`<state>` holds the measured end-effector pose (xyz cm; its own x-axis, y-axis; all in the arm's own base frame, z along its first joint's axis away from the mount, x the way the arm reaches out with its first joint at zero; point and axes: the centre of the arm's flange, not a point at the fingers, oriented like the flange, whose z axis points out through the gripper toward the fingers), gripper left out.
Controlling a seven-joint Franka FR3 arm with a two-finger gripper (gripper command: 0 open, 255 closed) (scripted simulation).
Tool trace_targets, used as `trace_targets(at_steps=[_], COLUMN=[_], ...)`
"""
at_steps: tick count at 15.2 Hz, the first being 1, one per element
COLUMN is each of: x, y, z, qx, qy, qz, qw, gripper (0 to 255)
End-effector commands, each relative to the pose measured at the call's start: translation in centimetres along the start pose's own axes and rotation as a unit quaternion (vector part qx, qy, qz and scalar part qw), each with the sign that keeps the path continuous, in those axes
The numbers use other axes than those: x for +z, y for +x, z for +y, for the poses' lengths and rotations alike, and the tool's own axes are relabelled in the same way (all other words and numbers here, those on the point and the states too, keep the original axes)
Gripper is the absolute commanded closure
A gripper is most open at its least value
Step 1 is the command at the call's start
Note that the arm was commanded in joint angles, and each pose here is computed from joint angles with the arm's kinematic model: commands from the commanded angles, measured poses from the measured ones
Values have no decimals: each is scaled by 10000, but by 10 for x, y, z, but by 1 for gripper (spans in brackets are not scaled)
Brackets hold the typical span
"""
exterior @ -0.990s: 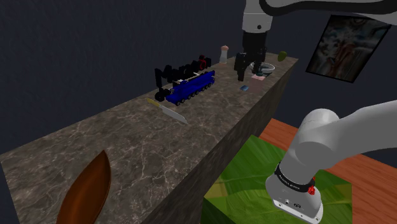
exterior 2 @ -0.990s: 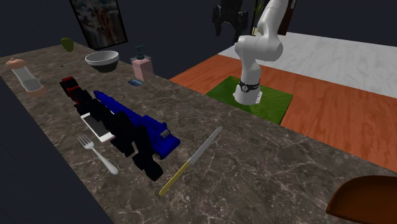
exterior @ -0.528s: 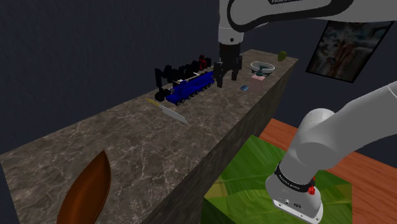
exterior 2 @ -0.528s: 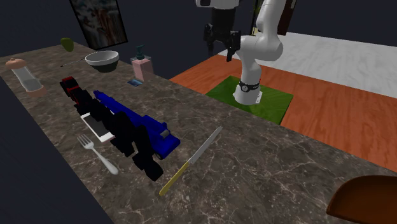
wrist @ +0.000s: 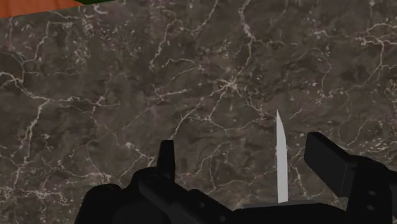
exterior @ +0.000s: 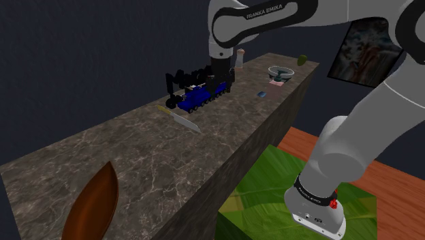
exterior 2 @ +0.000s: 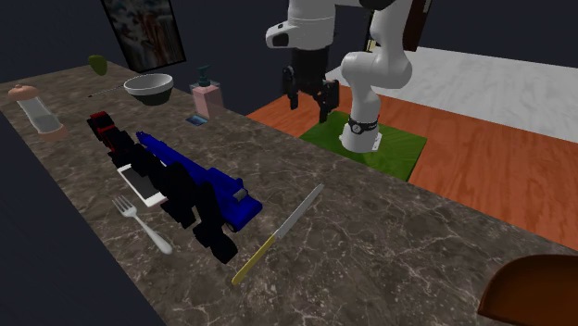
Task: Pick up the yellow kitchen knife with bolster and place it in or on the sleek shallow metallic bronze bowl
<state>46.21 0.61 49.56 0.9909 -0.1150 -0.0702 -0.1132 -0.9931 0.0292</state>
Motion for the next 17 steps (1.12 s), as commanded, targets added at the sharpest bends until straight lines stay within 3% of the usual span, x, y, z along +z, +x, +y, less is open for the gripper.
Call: trace_targets(at_steps=[1,17], x=[13,107], y=[23,191], z=[-10,-98], qx=[-63,-572], qy=[31,252], qz=[-13,-142], qw=[10000,9979], gripper=[0,0])
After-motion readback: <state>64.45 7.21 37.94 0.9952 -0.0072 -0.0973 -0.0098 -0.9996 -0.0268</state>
